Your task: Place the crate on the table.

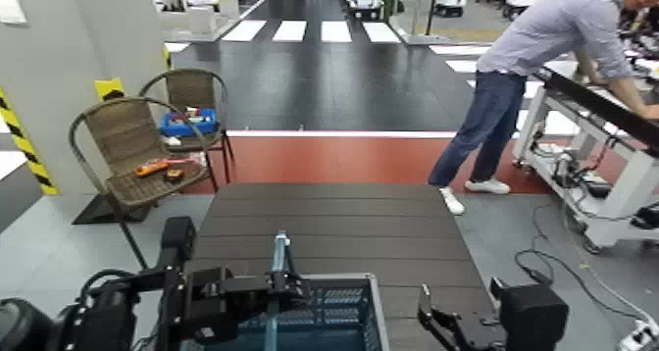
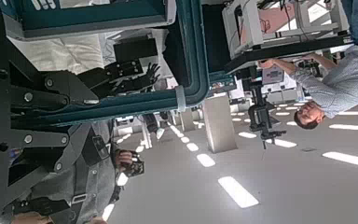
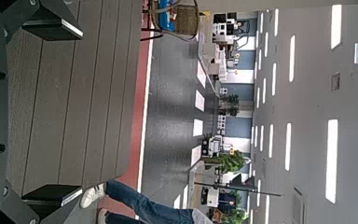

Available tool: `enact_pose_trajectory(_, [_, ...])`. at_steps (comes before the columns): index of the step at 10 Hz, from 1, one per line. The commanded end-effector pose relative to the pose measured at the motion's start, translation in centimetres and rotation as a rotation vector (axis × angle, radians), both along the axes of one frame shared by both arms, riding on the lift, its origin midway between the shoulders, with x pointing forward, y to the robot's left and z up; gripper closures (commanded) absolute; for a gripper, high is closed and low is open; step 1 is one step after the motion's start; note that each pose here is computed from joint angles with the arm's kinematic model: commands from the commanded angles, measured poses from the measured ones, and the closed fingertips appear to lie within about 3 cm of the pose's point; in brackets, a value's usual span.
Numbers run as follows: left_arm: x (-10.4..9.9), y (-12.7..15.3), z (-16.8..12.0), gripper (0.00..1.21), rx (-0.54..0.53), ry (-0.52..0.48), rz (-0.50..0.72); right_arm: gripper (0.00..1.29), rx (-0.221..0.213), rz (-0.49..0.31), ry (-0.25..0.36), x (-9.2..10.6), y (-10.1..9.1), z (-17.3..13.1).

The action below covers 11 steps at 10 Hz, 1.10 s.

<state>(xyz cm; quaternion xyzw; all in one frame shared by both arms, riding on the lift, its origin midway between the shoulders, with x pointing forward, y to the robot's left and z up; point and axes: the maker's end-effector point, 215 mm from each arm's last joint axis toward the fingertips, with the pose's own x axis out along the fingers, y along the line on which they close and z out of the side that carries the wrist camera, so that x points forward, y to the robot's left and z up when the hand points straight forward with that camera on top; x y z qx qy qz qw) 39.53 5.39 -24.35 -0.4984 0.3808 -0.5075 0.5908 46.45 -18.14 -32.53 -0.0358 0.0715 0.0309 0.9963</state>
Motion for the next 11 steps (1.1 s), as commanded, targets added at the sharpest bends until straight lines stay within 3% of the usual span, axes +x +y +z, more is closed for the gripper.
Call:
enact_pose_trajectory(1, [0.0,0.0,0.0,1.19,-0.002,0.0,0.0,0.14,0.001,0.002,0.001,0.0,0.1,-0.1])
enact_pose_trajectory(6, [0.2,-0.3,-0.5,1.19,-0.007,0.022,-0.003,0.14,0.004,0.004,-0.005,0.2,0.3,-0.1])
enact_pose_trajectory(11, [2.0,-2.4,-1.2,1.19,-0.025,0.075,-0.041,0.14,0.015,0.008,-0.012,0.3,0.6,-0.2])
